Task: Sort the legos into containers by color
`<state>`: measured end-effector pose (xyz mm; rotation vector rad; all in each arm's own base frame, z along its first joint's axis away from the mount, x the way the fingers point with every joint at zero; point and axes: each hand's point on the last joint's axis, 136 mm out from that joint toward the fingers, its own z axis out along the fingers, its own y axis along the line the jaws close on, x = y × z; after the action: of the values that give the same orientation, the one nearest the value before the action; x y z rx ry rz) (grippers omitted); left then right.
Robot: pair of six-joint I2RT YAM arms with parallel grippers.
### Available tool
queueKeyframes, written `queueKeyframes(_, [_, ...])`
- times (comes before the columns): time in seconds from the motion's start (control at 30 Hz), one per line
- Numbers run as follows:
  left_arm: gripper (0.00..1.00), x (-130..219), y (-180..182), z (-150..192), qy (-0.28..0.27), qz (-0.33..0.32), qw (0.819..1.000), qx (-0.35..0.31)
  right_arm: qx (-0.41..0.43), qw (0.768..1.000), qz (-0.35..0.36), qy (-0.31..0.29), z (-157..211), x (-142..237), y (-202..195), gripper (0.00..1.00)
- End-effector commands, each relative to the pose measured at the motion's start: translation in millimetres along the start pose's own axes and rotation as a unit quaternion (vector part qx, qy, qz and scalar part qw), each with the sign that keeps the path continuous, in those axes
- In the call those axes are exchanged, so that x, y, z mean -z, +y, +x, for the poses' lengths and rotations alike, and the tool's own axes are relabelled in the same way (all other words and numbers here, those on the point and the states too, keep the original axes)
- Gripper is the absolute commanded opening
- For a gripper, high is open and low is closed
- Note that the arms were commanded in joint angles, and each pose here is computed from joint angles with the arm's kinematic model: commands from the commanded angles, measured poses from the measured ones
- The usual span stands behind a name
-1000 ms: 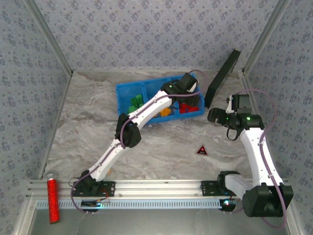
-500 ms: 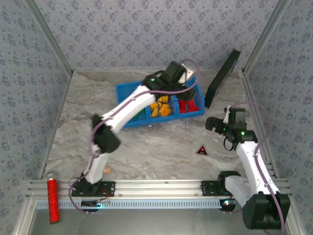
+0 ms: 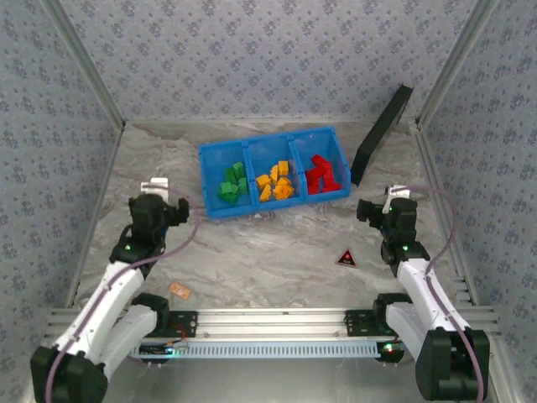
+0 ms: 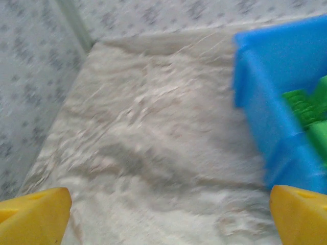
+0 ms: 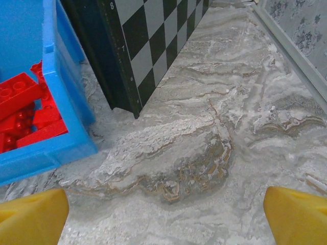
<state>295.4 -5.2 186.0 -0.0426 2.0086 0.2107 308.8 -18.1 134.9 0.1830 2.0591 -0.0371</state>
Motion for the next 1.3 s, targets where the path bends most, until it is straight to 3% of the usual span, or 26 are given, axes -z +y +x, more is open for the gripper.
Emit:
queueKeyframes(0.0, [0.99,-6,31,-20,-0.093,-0.051,0.992,0.068,0.001,0.999,0.014,-0.048,-10,-7,-4,1.00])
queueKeyframes(0.1, [0.99,-31,44,6,-0.126,-0.074,0.981,0.129,0.008,0.998,0.019,-0.063,-5,-16,-6,1.00])
queueKeyframes(0.2, [0.99,-70,44,28,-0.060,-0.094,0.989,0.099,0.007,0.998,0.014,-0.056,6,-31,-3,1.00])
queueKeyframes(0.27, [0.99,-85,44,29,-0.087,-0.100,0.985,0.109,0.006,0.998,0.010,-0.055,4,-38,0,1.00])
queueKeyframes(0.37, [0.99,-104,41,37,-0.081,-0.088,0.987,0.107,0.012,0.997,0.009,-0.080,-4,-47,2,1.00])
queueKeyframes(0.47, [0.99,-121,22,40,-0.041,-0.037,0.995,0.080,0.025,0.999,0.010,-0.045,-5,-64,5,1.00])
queueKeyframes(0.53, [0.99,-134,12,42,-0.055,-0.017,0.996,0.062,0.044,0.998,-0.013,-0.032,-5,-70,15,1.00])
queueKeyframes(0.57, [0.99,-133,10,50,-0.017,-0.008,0.998,0.065,0.050,0.998,-0.020,-0.026,-5,-71,18,1.00])
queueKeyframes(0.63, [0.99,-134,10,43,-0.048,-0.002,0.997,0.066,0.062,0.997,-0.033,-0.027,-6,-74,22,1.00])
queueKeyframes(0.67, [0.99,-134,10,47,-0.024,-0.003,0.998,0.065,0.066,0.997,-0.038,-0.027,-7,-75,23,1.00])
queueKeyframes(0.8, [0.99,-134,8,45,-0.024,0.003,0.998,0.064,0.110,0.992,-0.054,-0.008,-7,-88,30,1.00])
queueKeyframes(0.9, [0.99,-134,7,45,-0.026,0.004,0.998,0.063,0.087,0.994,-0.054,0.022,-5,-101,24,1.00])
queueKeyframes(1.07, [0.99,-134,7,45,-0.026,0.005,0.998,0.062,0.060,0.996,-0.055,-0.023,3,-97,15,1.00])
queueKeyframes(1.13, [0.99,-134,7,45,-0.026,0.005,0.998,0.063,0.071,0.994,-0.046,-0.068,4,-94,18,1.00])
queueKeyframes(1.27, [0.99,-134,7,45,-0.026,0.005,0.998,0.063,0.065,0.997,-0.021,-0.041,5,-97,10,1.00])
